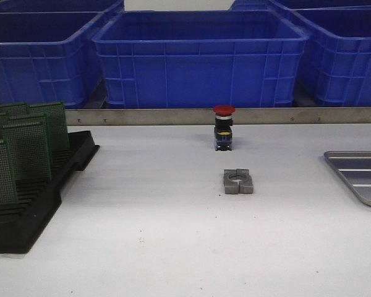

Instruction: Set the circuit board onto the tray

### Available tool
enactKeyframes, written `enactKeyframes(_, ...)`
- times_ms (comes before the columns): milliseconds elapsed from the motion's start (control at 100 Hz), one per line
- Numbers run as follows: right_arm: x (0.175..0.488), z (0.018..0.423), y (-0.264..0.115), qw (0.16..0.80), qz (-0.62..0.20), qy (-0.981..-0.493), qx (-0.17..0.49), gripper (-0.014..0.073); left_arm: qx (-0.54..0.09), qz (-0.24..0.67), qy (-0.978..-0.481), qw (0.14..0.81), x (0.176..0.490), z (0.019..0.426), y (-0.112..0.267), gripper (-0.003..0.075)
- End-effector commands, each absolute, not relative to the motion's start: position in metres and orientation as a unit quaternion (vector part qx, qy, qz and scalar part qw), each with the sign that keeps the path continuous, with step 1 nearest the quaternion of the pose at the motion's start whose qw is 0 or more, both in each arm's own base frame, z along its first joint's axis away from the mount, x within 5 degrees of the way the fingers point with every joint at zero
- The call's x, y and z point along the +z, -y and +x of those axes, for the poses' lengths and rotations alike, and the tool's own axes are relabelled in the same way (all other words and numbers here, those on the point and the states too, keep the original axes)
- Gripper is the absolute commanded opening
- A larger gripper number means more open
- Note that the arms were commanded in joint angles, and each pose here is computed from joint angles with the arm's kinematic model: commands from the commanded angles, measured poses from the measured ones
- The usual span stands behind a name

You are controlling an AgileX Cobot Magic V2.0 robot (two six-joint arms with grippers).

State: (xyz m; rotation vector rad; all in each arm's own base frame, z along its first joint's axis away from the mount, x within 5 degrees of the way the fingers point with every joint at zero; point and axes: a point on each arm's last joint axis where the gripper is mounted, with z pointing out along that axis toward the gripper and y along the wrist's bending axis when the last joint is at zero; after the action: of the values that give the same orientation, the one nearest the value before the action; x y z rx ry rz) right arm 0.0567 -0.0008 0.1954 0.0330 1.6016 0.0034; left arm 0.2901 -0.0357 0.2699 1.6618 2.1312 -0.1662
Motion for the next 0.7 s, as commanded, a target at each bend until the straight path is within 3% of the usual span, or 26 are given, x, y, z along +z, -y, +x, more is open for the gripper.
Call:
enactKeyframes(0, 0.203, 0.055, 0.001, 0.728, 0.013, -0.686, -0.003, -0.006, -0.039, 0.596, -0.758, 0.261, 0.285, 0.297, 0.037, 0.0314)
enactKeyframes(560, 0.203, 0.055, 0.001, 0.728, 0.013, -0.686, -0.003, -0.006, -0.134, 0.586, -0.771, 0.212, 0.237, 0.317, 0.045, 0.0309)
enactKeyframes(690, 0.203, 0.055, 0.001, 0.728, 0.013, -0.686, -0.003, -0.006, -0.154, 0.591, -0.767, 0.196, 0.236, 0.312, 0.046, 0.019)
